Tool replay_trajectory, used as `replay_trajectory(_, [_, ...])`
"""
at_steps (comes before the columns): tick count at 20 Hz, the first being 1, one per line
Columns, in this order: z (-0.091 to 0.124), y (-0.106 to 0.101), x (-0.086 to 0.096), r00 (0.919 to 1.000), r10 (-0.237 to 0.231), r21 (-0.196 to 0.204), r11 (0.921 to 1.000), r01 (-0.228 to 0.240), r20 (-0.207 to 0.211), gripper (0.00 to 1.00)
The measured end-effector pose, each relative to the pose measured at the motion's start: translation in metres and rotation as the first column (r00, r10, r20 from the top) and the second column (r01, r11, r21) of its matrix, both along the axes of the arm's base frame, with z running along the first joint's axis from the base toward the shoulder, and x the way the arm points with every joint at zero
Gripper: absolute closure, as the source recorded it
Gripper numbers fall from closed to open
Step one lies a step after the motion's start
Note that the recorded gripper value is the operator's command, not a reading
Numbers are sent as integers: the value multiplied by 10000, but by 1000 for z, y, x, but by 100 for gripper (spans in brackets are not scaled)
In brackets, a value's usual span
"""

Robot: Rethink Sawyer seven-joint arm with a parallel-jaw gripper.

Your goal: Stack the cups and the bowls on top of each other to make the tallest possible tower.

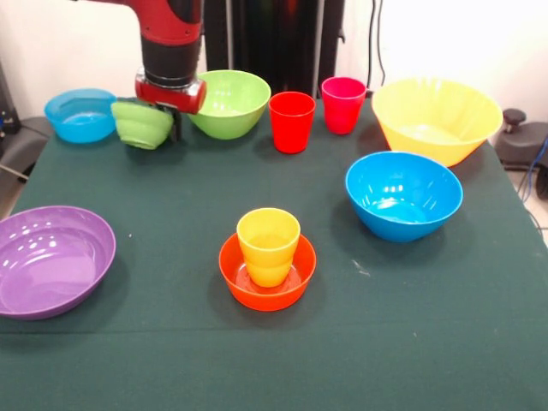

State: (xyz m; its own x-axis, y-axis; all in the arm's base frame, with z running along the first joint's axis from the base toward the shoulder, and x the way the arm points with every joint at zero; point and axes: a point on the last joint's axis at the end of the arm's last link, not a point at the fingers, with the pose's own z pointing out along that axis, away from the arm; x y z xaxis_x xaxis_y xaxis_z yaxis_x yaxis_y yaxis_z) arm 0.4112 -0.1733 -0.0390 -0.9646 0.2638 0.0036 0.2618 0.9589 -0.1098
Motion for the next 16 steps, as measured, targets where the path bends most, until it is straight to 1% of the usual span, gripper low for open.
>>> replay_trajectory(4, [6, -7, 2, 9999, 15, -58, 10000, -14, 150, 100])
replay_trajectory(6, [8, -12, 4, 9996, 10, -35, 10000, -9, 294, 100])
replay_trajectory(11, [10, -15, 10, 9984, -135, 155, 9998, 127, 552, 100])
replay_trajectory(16, [12, -13, 21, 9961, -226, 410, 9990, 192, 849, 100])
